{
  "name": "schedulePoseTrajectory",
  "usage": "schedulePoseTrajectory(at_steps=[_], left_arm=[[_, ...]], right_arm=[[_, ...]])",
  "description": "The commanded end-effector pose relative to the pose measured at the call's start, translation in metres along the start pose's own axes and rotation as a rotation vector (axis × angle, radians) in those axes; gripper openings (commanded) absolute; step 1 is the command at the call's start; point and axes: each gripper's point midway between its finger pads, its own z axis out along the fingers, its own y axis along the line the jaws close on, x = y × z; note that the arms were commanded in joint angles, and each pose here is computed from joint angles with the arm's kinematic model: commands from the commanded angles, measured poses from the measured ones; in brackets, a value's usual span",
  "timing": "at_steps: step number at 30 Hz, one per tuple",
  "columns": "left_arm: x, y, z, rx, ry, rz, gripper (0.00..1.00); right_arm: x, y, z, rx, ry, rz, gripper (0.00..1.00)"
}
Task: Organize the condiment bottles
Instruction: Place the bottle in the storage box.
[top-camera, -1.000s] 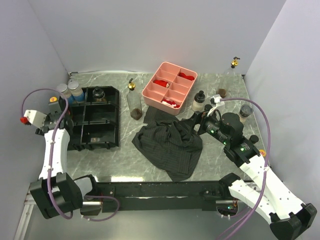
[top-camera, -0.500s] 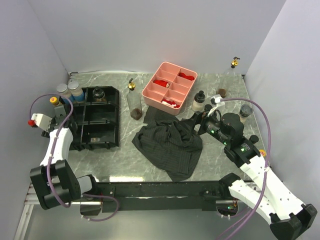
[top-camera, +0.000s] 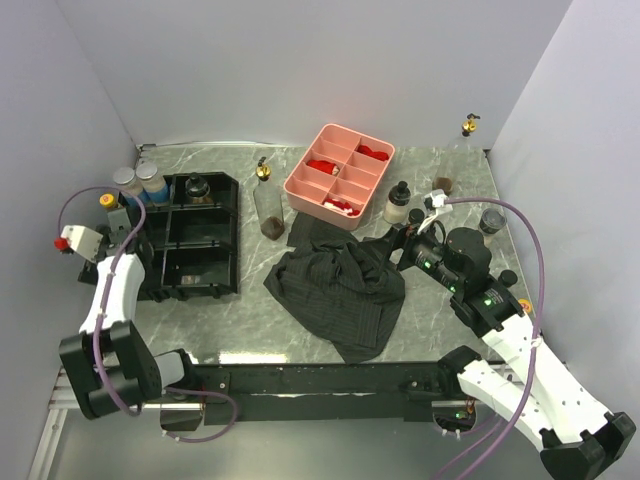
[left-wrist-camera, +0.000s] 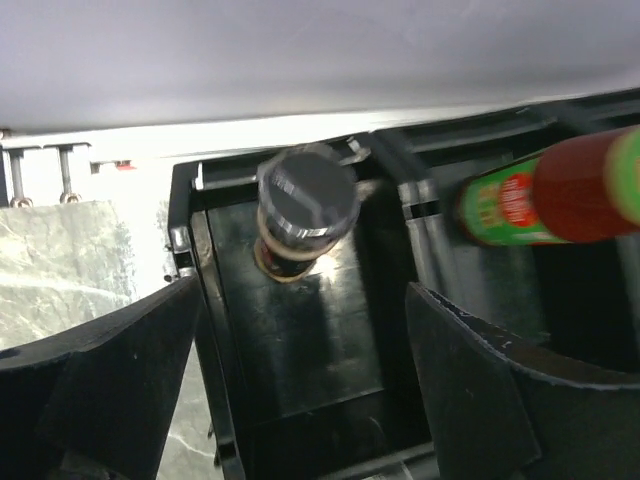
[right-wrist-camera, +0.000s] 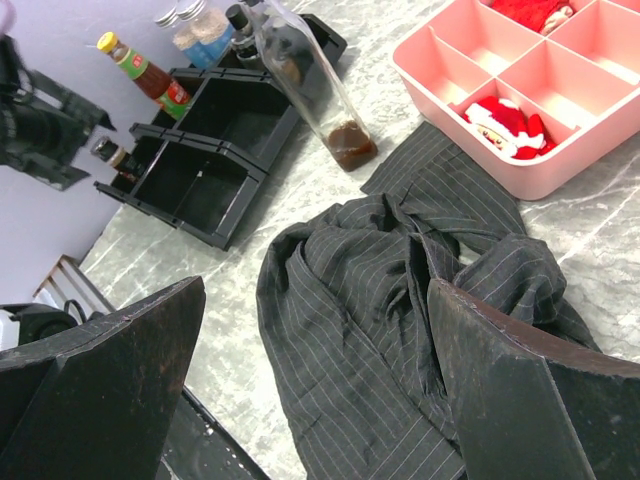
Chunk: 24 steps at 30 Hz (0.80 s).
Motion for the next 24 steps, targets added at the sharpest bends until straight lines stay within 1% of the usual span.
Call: schedulePoseTrajectory(at_steps=[1, 2, 4, 5, 6, 8, 9, 10, 11, 12, 14, 15, 18, 19, 21, 22, 24], left_arm=[[-0.047, -0.011, -0.032, 0.078, -0.078, -0.033, 0.90], [-0.059, -0.013, -0.041, 0.108, -0.100, -0.052, 0.92], [-0.068, -0.017, -0.051, 0.154, -0.108, -0.050, 0.94], [-0.075, -0.021, -0.062, 0.208, -0.114, -0.042, 0.97], [-0.077, -0.024, -0.067, 0.240, -0.111, -0.041, 0.99], [-0.088, -0.027, -0.082, 0.303, -0.123, -0.054, 0.99], [-0.084, -0.035, -0.091, 0.367, -0.085, -0.045, 0.99], [-0.084, -0.040, -0.098, 0.424, -0.079, 0.013, 0.99], [-0.084, -0.048, -0.111, 0.509, -0.067, 0.037, 0.99], [-0.078, -0.065, -0.128, 0.642, -0.025, 0.066, 0.99], [-0.073, -0.074, -0.149, 0.775, -0.006, 0.122, 0.99], [-0.066, -0.084, -0.167, 0.892, 0.029, 0.148, 0.99], [-0.054, -0.091, -0.194, 1.054, 0.054, 0.226, 0.99], [-0.045, -0.093, -0.207, 1.136, 0.079, 0.287, 0.97], [-0.030, -0.097, -0.230, 1.250, 0.110, 0.361, 0.96], [-0.023, -0.097, -0.241, 1.306, 0.121, 0.401, 0.96], [-0.005, -0.096, -0.264, 1.412, 0.151, 0.459, 0.96]], right_arm=[[-0.004, 0.004, -0.002, -0.017, -0.018, -0.016, 1.00], [-0.005, 0.004, -0.002, -0.015, -0.016, -0.014, 1.00], [-0.004, 0.005, -0.002, -0.016, -0.007, -0.009, 1.00], [-0.004, 0.005, -0.001, -0.016, -0.003, -0.005, 1.00], [-0.005, 0.006, -0.001, -0.016, -0.003, -0.001, 1.00], [-0.005, 0.006, -0.001, -0.013, -0.001, 0.006, 1.00], [-0.006, 0.005, -0.001, -0.008, 0.000, 0.016, 1.00], [-0.005, 0.005, 0.000, -0.003, 0.006, 0.020, 1.00], [-0.005, 0.004, -0.001, 0.004, 0.014, 0.026, 1.00], [-0.005, 0.004, -0.001, 0.011, 0.017, 0.030, 1.00], [-0.004, 0.002, -0.001, 0.026, 0.030, 0.035, 1.00], [-0.005, -0.001, 0.000, 0.043, 0.027, 0.041, 1.00], [-0.003, -0.014, 0.004, 0.111, 0.023, 0.050, 1.00], [-0.004, -0.025, 0.005, 0.165, 0.009, 0.052, 1.00], [-0.001, -0.044, 0.009, 0.259, 0.024, 0.025, 1.00], [-0.006, -0.061, 0.007, 0.355, -0.004, 0.010, 1.00], [-0.007, -0.083, 0.011, 0.465, -0.015, -0.007, 1.00]])
